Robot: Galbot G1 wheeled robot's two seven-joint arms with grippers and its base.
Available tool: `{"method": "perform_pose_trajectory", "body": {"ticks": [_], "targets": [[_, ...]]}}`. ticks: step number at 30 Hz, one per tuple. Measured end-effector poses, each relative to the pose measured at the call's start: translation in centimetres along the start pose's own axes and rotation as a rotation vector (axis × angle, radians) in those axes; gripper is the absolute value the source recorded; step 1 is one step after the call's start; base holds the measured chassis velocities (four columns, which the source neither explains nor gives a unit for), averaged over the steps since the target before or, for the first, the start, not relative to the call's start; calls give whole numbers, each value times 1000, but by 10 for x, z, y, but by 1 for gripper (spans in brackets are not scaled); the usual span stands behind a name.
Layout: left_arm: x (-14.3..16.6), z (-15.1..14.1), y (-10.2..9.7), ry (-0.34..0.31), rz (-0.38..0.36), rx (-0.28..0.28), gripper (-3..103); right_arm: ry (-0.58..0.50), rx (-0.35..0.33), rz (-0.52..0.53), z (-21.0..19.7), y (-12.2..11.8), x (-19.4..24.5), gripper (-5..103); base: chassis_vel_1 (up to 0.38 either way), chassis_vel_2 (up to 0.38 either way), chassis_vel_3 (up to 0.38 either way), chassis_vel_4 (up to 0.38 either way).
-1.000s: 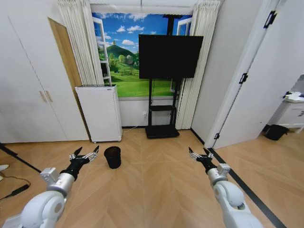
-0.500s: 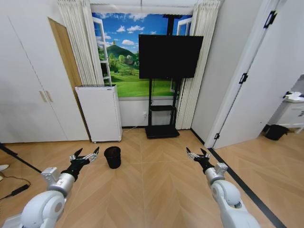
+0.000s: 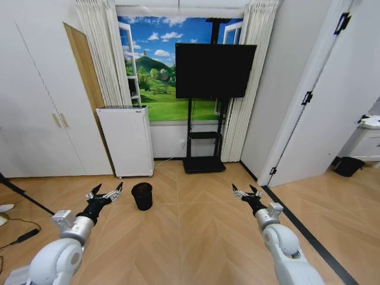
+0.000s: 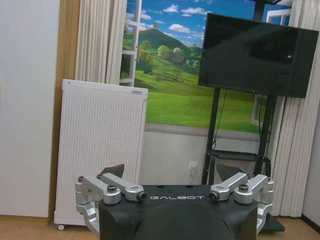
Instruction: Pick up the trash bin and place the garbage on the floor into it.
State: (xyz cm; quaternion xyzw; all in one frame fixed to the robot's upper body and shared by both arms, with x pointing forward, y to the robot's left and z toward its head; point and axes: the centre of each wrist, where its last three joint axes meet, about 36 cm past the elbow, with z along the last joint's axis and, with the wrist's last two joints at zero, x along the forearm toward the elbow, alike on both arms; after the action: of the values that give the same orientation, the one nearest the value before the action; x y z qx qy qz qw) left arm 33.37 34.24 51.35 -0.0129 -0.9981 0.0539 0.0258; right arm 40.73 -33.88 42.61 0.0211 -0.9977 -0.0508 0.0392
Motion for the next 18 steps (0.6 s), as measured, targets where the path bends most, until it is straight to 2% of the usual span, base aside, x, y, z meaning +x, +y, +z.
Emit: {"method": "perform_pose_trajectory", "body": {"ticks": [3,18], "targets": [[0,0,-1,19,-15,-11,100,1,8,-10,-1,-1,2,100,0,0,0,0],[0,0,-2,23,-20,-15,100,2,11,-12,-1,-1,3,100,0,0,0,0]]}}
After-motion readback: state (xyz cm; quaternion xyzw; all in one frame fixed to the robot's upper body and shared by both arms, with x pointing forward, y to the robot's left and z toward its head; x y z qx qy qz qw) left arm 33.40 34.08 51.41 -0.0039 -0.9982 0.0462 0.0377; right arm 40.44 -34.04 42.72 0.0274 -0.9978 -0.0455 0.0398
